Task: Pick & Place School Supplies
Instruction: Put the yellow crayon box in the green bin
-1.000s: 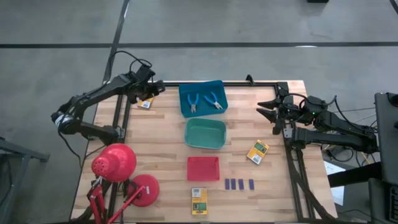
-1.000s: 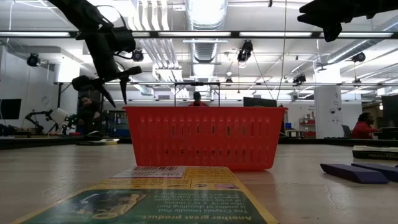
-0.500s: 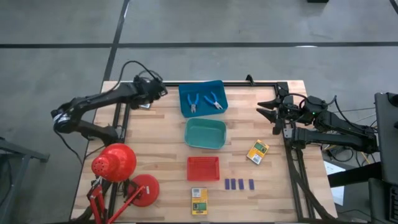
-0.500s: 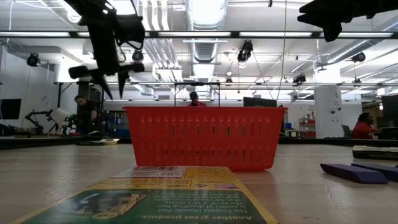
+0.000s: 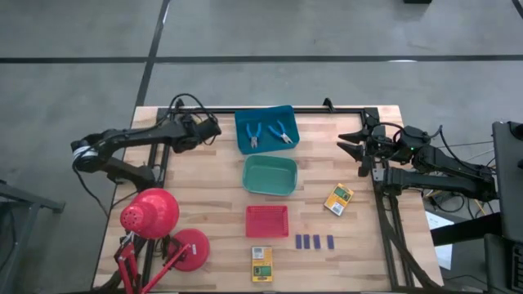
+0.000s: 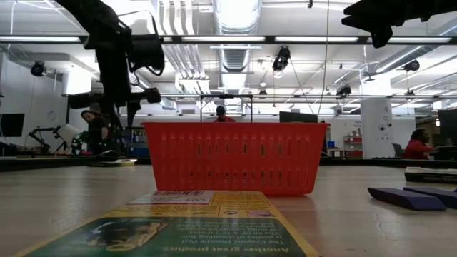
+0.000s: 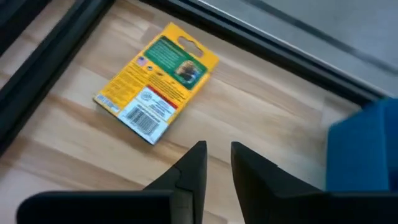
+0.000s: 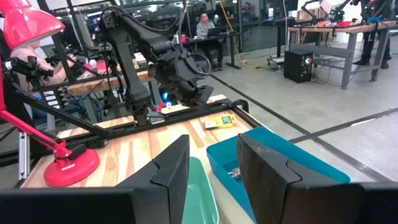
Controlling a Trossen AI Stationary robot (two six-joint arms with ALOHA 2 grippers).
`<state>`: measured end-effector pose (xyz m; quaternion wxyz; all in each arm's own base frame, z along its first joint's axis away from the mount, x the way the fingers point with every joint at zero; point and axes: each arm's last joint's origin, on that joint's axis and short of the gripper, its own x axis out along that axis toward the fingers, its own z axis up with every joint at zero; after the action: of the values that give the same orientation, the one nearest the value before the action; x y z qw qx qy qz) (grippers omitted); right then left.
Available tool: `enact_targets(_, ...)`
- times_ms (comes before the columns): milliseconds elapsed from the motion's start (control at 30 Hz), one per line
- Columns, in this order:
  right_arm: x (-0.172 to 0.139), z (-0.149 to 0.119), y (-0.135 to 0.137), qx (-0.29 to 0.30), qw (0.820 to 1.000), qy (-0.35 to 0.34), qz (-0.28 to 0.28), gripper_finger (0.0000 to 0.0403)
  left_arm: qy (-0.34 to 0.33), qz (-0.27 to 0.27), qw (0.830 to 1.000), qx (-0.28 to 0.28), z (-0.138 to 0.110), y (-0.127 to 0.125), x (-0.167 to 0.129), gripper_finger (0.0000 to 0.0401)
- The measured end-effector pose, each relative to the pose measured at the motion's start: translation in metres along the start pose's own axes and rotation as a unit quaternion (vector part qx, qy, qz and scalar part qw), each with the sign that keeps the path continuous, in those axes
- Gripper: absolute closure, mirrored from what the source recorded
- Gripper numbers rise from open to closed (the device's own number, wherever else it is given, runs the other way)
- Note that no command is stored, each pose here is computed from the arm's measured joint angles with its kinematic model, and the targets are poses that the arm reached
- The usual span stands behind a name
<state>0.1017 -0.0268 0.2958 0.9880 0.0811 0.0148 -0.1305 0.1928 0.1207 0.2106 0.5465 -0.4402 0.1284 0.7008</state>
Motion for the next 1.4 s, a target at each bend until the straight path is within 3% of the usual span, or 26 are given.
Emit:
enact_targets(267,0.000,0.000,0.000,0.000,1.000,0.000,0.000,0.0275,-0.035,0.035,0.996,-0.078,-0.010,0.021,0.015,0.0323)
enact_targets(533,0.000,0.000,0.000,0.000,1.000,0.000,0.000,0.0275,-0.073,0.023,0.994,-0.075,-0.014,0.032,0.033,0.0323)
enact_targets(800,0.000,0.000,0.000,0.000,1.000,0.000,0.000,0.0275,-0.054,-0.018,0.996,-0.065,-0.015,0.036,0.049,0.0323)
enact_targets(1100,0.000,0.000,0.000,0.000,1.000,0.000,0.000,0.0275,-0.043,-0.003,0.996,-0.075,-0.016,0.048,0.059,0.0323)
enact_targets(1300,0.000,0.000,0.000,0.000,1.000,0.000,0.000,0.0275,0.025,-0.002,0.998,-0.061,-0.011,0.051,0.066,0.0323)
enact_targets(1400,0.000,0.000,0.000,0.000,1.000,0.000,0.000,0.0275,0.027,0.008,0.998,-0.061,-0.008,0.053,0.070,0.0323)
